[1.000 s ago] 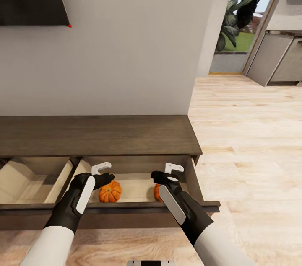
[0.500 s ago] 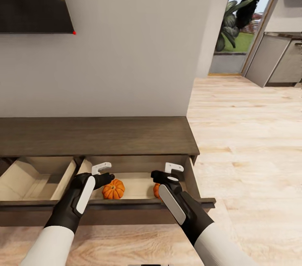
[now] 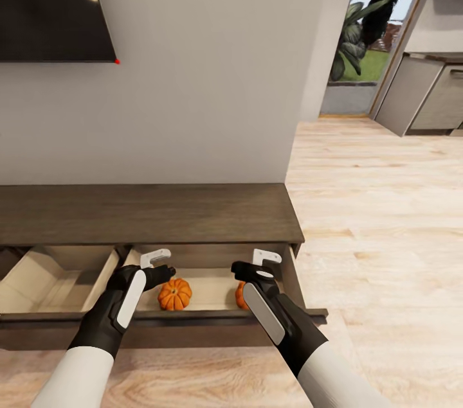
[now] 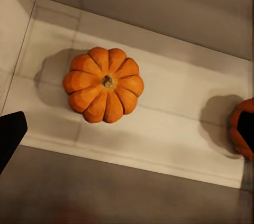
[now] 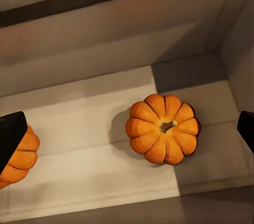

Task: Place each of the two pumpkins and all three candles from the living room inside a cabinet in the living room (use any cabinet), then make sure every cabinet is closed, and position the cauldron so it is next to a table in the living room.

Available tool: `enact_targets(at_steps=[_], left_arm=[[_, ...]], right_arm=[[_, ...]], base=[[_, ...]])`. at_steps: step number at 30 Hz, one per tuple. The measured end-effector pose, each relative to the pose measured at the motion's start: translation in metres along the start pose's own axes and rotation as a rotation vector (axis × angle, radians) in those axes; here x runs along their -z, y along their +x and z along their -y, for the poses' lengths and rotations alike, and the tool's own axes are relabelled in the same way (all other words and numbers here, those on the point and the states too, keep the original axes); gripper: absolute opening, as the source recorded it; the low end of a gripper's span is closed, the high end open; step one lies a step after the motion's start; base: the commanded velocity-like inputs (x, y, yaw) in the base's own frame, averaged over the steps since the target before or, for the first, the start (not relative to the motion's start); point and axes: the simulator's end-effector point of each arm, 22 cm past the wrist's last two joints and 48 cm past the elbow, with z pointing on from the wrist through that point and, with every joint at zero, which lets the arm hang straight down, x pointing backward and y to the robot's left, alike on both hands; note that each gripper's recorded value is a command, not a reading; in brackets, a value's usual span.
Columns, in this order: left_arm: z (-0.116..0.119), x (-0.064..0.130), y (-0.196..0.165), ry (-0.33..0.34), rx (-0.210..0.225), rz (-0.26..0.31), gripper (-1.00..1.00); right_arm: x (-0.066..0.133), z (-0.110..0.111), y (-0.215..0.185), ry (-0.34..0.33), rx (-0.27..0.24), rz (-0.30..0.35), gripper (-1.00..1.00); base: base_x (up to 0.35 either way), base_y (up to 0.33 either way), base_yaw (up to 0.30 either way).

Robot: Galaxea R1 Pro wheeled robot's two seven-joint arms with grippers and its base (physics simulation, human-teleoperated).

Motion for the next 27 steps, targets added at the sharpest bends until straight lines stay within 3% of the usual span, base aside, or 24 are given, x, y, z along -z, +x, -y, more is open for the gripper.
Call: enact_targets(at_steps=[27], left_arm=[[0.012,0.043,-0.038,0.001,0.001,-0.001,1.0]], right_arm=[[0.035,-0.017,-0.047,-0.031,0.0,0.0,1.0]], base=[[-0.012,0.0,0.0]])
